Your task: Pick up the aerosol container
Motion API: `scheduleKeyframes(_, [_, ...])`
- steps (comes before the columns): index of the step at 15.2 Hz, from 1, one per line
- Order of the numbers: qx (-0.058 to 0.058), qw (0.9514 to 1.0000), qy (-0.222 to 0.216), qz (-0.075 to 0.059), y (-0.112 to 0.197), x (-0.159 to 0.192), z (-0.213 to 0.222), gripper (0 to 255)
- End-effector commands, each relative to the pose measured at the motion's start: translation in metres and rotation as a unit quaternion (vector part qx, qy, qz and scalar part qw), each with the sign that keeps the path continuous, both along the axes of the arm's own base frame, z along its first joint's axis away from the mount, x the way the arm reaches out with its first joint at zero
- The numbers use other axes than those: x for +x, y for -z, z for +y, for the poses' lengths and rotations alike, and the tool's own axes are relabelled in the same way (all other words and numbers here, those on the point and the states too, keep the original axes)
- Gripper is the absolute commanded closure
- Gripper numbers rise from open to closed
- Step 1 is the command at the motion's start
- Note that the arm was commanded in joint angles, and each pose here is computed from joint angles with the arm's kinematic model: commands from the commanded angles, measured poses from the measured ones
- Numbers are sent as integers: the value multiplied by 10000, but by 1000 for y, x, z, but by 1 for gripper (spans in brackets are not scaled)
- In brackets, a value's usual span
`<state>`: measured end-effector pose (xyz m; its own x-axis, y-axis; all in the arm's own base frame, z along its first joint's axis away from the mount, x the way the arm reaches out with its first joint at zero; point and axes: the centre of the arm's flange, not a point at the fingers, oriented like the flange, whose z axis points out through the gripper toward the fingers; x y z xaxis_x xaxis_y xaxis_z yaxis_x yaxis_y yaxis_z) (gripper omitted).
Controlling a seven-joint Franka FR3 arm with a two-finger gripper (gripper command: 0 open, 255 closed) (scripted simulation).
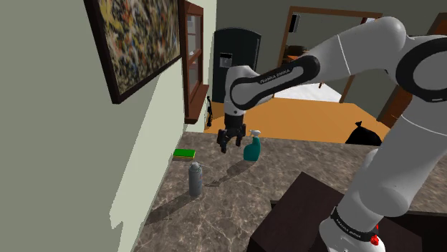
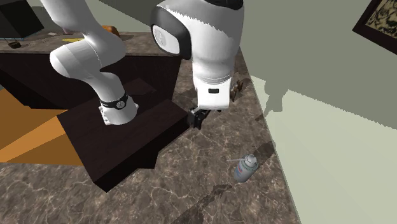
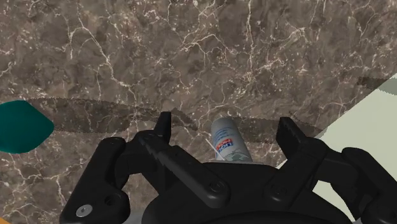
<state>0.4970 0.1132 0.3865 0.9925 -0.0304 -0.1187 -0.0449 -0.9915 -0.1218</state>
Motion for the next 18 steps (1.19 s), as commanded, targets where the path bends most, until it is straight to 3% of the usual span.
scheduleKeyframes(1, [20,10000,11,-10,20,17,9,0])
scheduleKeyframes(14, [138,9999,71,-56,131,133,61,0])
scheduleKeyframes(18, [143,9999,73,-58,152,138,63,0])
